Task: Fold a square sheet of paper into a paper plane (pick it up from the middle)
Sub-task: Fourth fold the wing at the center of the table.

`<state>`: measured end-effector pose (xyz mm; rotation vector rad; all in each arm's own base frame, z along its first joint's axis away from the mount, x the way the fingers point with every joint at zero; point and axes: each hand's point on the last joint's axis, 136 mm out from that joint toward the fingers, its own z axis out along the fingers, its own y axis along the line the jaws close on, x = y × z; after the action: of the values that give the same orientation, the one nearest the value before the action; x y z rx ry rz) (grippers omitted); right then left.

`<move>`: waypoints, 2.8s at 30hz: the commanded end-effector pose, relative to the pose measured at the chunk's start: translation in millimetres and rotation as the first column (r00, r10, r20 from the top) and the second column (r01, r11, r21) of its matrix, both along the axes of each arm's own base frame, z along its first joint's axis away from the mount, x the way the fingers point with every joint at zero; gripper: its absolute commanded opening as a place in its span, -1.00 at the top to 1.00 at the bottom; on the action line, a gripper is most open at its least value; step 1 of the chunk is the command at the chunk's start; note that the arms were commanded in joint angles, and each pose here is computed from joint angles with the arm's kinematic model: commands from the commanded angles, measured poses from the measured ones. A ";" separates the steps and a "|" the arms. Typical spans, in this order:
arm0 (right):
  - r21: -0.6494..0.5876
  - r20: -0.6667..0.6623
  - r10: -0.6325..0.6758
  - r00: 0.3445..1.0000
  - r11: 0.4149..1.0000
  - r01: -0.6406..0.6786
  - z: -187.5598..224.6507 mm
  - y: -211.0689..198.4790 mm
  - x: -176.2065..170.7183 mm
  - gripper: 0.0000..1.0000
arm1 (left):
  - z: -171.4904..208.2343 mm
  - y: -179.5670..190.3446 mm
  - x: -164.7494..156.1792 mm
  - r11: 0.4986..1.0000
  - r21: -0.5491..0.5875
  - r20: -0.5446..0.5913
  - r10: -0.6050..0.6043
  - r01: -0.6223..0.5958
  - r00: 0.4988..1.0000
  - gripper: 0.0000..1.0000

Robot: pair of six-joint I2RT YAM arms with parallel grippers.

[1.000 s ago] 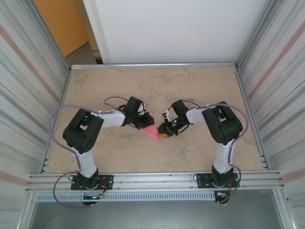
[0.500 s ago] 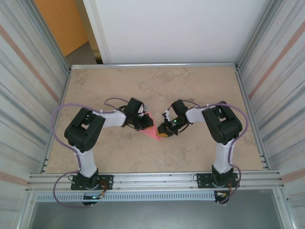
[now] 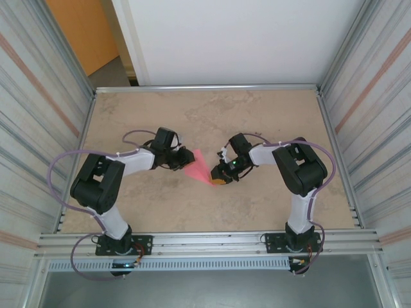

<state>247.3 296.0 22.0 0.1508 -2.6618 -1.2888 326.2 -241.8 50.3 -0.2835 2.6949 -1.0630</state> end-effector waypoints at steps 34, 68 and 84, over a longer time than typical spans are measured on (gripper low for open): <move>-0.361 0.687 0.383 0.617 0.917 -0.167 33.2 52.3 48.7 0.05 | -41.7 13.5 -24.3 0.996 0.092 -0.168 0.026 -0.011 0.985 0.77; 0.011 0.448 0.176 0.877 0.979 -0.202 35.6 60.0 46.2 0.79 | 7.7 8.5 -8.1 0.999 0.032 0.005 0.014 -0.014 1.000 0.63; 0.089 0.272 0.154 0.950 0.979 -0.185 22.1 68.6 39.5 0.78 | 11.7 6.5 -6.1 0.998 -0.030 0.038 0.055 -0.054 0.998 0.49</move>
<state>285.9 362.4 42.2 0.6548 -2.7617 -1.4357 313.8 -229.6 49.9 -0.3617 2.6761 -1.0397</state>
